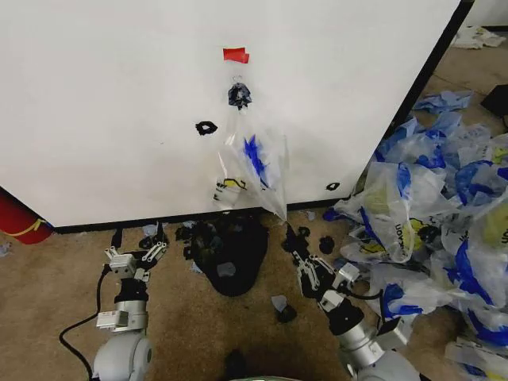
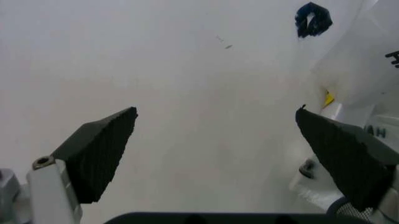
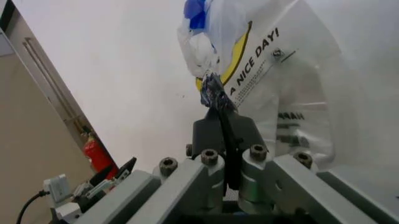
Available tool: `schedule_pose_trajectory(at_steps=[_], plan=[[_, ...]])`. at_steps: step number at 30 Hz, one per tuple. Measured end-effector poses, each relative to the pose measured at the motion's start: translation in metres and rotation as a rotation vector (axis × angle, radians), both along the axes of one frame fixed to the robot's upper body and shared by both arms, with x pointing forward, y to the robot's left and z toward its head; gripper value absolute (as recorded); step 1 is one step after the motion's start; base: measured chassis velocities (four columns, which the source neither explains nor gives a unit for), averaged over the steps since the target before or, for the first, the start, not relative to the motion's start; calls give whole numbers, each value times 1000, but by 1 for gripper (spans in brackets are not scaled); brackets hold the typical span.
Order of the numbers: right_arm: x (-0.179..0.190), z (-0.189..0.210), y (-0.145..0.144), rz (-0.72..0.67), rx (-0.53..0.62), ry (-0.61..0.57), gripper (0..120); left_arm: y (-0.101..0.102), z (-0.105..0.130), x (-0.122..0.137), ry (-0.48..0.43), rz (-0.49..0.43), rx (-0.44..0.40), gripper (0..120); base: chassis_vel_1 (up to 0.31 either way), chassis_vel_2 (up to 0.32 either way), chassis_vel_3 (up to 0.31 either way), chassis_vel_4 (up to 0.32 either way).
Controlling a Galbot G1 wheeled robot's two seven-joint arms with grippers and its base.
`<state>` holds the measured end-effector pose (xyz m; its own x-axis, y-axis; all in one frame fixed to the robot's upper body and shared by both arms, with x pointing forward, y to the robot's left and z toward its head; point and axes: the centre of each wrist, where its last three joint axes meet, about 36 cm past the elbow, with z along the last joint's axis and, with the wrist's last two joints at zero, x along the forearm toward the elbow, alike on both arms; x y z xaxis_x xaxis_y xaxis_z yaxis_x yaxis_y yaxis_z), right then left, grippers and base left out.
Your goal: Pick up the garbage bag from the wall and place it over the trash bin.
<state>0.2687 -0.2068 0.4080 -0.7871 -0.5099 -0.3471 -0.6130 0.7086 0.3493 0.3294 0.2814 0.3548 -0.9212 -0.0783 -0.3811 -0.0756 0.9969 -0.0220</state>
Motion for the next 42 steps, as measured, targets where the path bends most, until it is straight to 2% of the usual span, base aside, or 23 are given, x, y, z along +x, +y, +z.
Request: schedule_pose_trajectory(at_steps=[31, 42], plan=[[-28, -24, -7, -44, -9, 11, 0, -6, -8, 0, 7, -9, -8, 100, 0, 0, 0, 0], [-27, -29, -10, -45, -23, 9, 0, -9, -11, 1, 11, -7, -14, 100, 0, 0, 0, 0]])
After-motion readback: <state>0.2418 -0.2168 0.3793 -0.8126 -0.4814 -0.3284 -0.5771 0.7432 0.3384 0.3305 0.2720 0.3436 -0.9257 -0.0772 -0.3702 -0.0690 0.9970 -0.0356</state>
